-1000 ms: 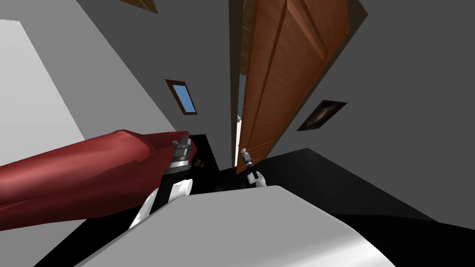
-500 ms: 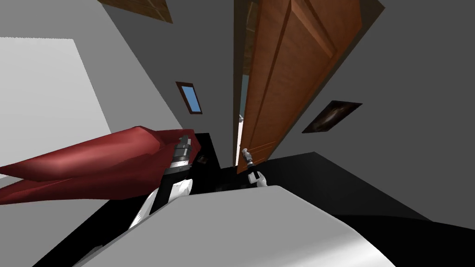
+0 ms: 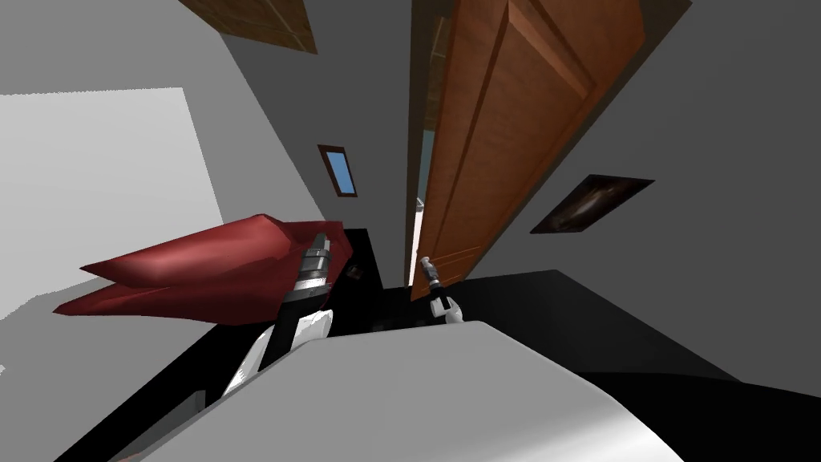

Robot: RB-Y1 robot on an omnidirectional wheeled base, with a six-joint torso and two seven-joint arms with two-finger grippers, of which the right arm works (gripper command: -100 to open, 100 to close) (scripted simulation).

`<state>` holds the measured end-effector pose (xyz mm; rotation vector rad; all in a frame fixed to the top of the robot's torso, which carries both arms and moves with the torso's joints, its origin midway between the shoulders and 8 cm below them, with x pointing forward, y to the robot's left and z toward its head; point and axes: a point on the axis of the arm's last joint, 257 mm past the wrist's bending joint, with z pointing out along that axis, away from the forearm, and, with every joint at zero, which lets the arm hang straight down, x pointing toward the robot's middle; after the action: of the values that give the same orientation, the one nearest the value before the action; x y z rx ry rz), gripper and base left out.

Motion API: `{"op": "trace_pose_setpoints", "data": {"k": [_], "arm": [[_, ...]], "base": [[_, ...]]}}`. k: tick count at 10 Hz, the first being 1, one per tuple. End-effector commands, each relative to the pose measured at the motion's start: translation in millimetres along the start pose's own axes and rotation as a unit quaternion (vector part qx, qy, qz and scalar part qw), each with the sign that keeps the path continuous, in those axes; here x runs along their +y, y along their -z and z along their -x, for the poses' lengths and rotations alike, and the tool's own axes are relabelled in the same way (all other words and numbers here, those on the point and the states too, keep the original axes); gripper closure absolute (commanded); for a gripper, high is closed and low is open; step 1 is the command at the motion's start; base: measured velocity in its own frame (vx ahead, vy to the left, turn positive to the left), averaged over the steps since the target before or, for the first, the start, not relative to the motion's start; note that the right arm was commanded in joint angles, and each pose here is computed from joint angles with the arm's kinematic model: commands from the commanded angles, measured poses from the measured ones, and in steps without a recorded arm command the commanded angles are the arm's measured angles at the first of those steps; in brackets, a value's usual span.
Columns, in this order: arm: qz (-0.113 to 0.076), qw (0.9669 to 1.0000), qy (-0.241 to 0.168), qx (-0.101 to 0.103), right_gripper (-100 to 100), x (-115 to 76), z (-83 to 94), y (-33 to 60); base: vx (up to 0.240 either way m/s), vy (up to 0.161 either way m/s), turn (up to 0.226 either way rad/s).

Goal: Pull the door open

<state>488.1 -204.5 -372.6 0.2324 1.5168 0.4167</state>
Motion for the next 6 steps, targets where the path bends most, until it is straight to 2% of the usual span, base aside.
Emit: {"op": "trace_pose_setpoints", "data": {"k": [1,3,4,5,6], "arm": [[0.002,0.9992,-0.039,0.006,100,11.4,-12.1,4.0],[-0.007,0.9974,-0.072,-0.001,100,4.2,-7.7,4.9],[-0.007,0.9971,-0.076,-0.001,100,4.2,-7.7,4.9],[-0.011,0.9953,-0.096,-0.005,100,0.2,-5.3,5.5],[-0.011,0.9953,-0.096,-0.005,100,0.4,-4.9,5.3]], "base": [[-0.067,-0.055,0.185],[-0.060,-0.057,0.161],[-0.042,-0.027,0.060],[-0.041,-0.022,0.091],[-0.034,-0.023,0.066]]}}
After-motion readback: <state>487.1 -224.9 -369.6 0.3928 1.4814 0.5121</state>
